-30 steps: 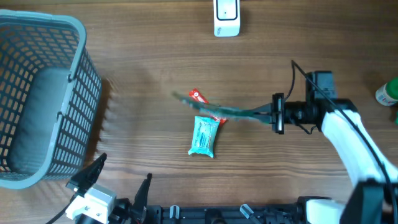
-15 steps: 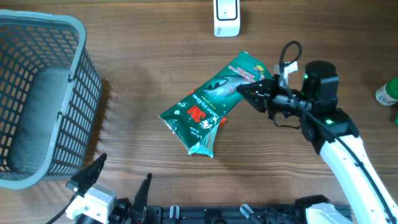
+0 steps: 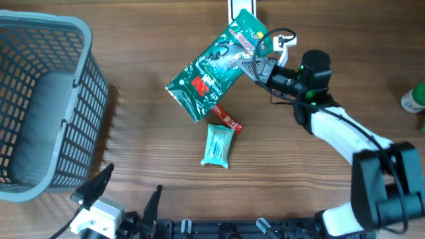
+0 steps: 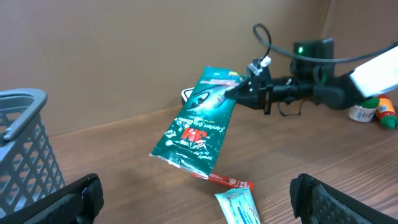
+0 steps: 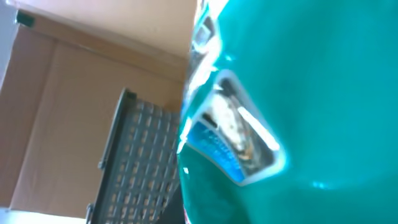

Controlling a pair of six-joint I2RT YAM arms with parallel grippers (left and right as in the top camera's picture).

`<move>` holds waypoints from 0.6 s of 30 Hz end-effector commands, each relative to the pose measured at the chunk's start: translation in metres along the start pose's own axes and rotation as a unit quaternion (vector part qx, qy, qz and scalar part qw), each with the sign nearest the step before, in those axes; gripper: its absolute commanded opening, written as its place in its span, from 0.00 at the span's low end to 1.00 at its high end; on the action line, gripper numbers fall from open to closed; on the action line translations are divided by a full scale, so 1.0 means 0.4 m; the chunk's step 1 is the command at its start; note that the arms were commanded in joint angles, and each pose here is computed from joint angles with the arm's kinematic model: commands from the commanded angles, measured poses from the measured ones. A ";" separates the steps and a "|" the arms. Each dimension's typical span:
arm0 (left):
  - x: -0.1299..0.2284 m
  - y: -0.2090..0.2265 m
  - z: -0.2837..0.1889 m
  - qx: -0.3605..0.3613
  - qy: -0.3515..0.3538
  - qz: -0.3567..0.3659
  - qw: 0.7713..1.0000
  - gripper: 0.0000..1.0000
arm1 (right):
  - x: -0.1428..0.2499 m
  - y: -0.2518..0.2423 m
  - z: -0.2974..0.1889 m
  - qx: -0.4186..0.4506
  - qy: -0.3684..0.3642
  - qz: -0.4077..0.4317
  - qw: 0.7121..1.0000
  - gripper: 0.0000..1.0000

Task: Scan the item barcode
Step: 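Carry the green glove bag up to the white scanner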

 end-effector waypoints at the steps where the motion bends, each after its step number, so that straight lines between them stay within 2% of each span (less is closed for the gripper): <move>1: -0.002 -0.004 -0.003 0.004 -0.005 -0.001 1.000 1.00 | -0.068 -0.045 0.047 -0.002 -0.045 0.050 0.998 0.04; 7: -0.002 -0.004 -0.003 0.003 -0.005 -0.001 1.000 1.00 | -0.179 -0.071 0.144 -0.009 -0.055 0.052 0.997 0.04; 10: -0.002 -0.004 -0.003 0.003 -0.005 -0.001 1.000 1.00 | -0.235 -0.107 0.185 0.006 -0.070 0.088 0.994 0.04; 18: -0.002 -0.004 -0.003 0.004 -0.005 -0.001 1.000 1.00 | -0.280 -0.200 0.210 0.044 -0.119 0.132 0.983 0.04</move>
Point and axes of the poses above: each gripper's point midway between its finger pads, its own z axis out along the fingers, its own y axis along the line the jaws close on, x = y × z, the point moved 4 cm from there along -z, back along the fingers, and after that the axes turned 14 degrees about z, right-handed, at the moved point
